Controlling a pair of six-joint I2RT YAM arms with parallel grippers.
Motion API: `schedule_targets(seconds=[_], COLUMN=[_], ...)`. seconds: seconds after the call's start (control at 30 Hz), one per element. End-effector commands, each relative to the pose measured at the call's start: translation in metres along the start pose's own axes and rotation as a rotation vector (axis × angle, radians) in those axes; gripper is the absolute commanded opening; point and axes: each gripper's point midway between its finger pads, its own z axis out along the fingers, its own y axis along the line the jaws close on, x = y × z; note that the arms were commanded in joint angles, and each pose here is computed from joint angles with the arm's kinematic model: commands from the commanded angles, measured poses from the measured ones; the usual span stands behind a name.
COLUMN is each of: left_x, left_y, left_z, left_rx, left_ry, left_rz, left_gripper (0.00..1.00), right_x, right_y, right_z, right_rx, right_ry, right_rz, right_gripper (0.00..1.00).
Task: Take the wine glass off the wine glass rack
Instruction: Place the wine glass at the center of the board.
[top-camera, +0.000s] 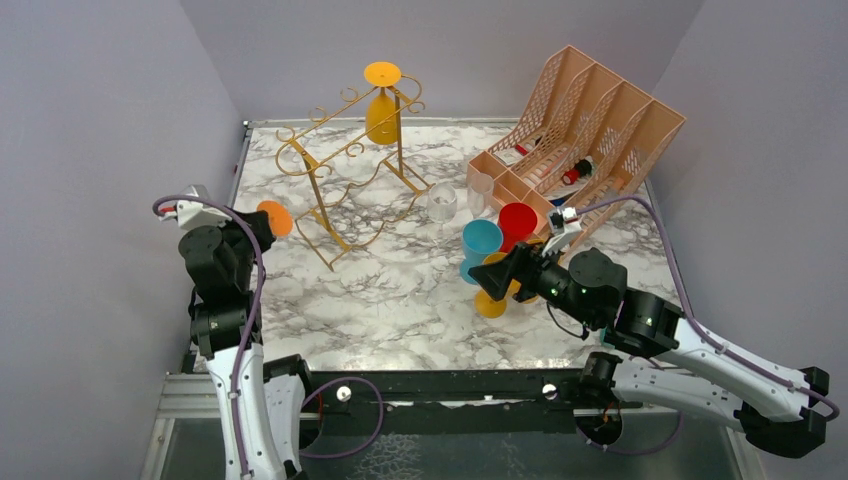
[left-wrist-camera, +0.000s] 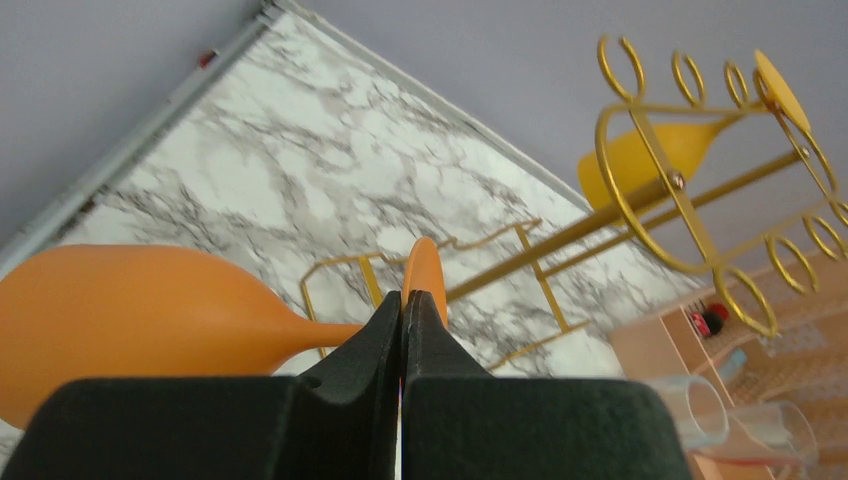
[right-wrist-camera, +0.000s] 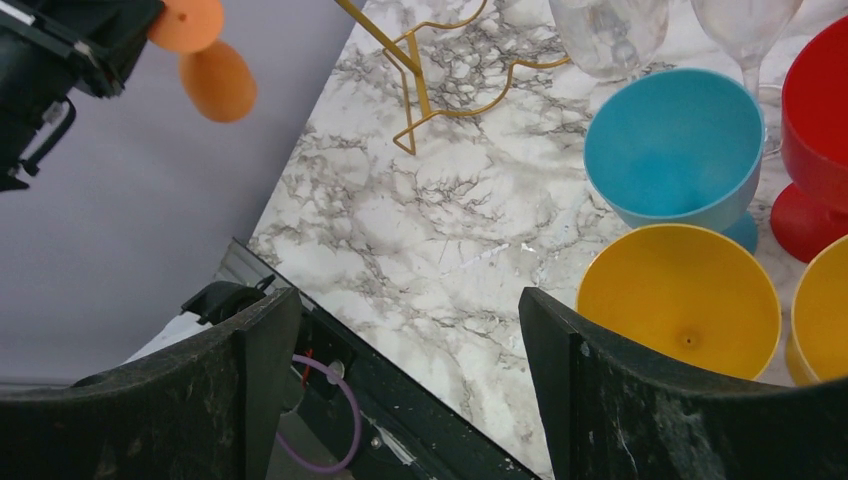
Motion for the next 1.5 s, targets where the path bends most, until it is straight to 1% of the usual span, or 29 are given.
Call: schedule_targets(seconds=[0.0, 0.1, 0.3, 0.47, 0.7, 0.87, 1.0, 1.1, 1.23, 1.37, 1.47], left_x=[0.041, 0.064, 0.114, 0.13, 0.146, 0.149, 0.152, 0.159, 0.167, 0.18, 0.184], left_y=[-0.021, -0.04, -0.063, -0.082, -0.104, -0.111, -0.113, -0.115, -0.134, -0.161, -0.171], left_z=[-0.021, -0.036, -0.063, -0.085, -0.125, -0.141, -0.141, -0.132, -0.135, -0.148, -0.151], left_rx=[0.146, 0.287, 0.506, 0.678, 0.965, 1.089, 1.111, 1.082, 1.148, 1.223, 1.222], left_ry=[0.173, 0.265, 0.455, 0.554, 0.723, 0.744, 0.761, 0.788, 0.801, 0.789, 0.74], left_rz=[-0.046, -0.037, -0.023, 0.016, 0.005, 0.02, 0.021, 0.0, 0.002, 0.007, 0.012], left_gripper=[0.0, 0.0, 0.0, 0.0, 0.0, 0.0, 0.0, 0.0, 0.0, 0.0, 0.0], right_x=[-0.006, -0.002, 0.006, 0.009, 0.017, 0.029, 0.044, 0.056, 0.073, 0.083, 0.089], right_y=[0.002, 0.005, 0.006, 0.008, 0.019, 0.038, 0.051, 0.06, 0.068, 0.069, 0.07], right_z=[0.0, 0.0, 0.004, 0.008, 0.011, 0.013, 0.018, 0.024, 0.032, 0.038, 0.038], right_rx=[-0.016, -0.034, -0.045, -0.048, -0.105, -0.216, -0.294, -0.333, -0.361, -0.369, -0.38], right_ry=[-0.057, -0.042, -0.008, 0.006, 0.05, 0.112, 0.185, 0.248, 0.341, 0.387, 0.41], right_rz=[0.074, 0.083, 0.07, 0.057, 0.024, -0.023, -0.061, -0.07, -0.076, -0.078, -0.076], right_gripper=[0.83, 0.83, 0.83, 0.83, 0.83, 0.81, 0.79, 0.77, 0.73, 0.67, 0.65])
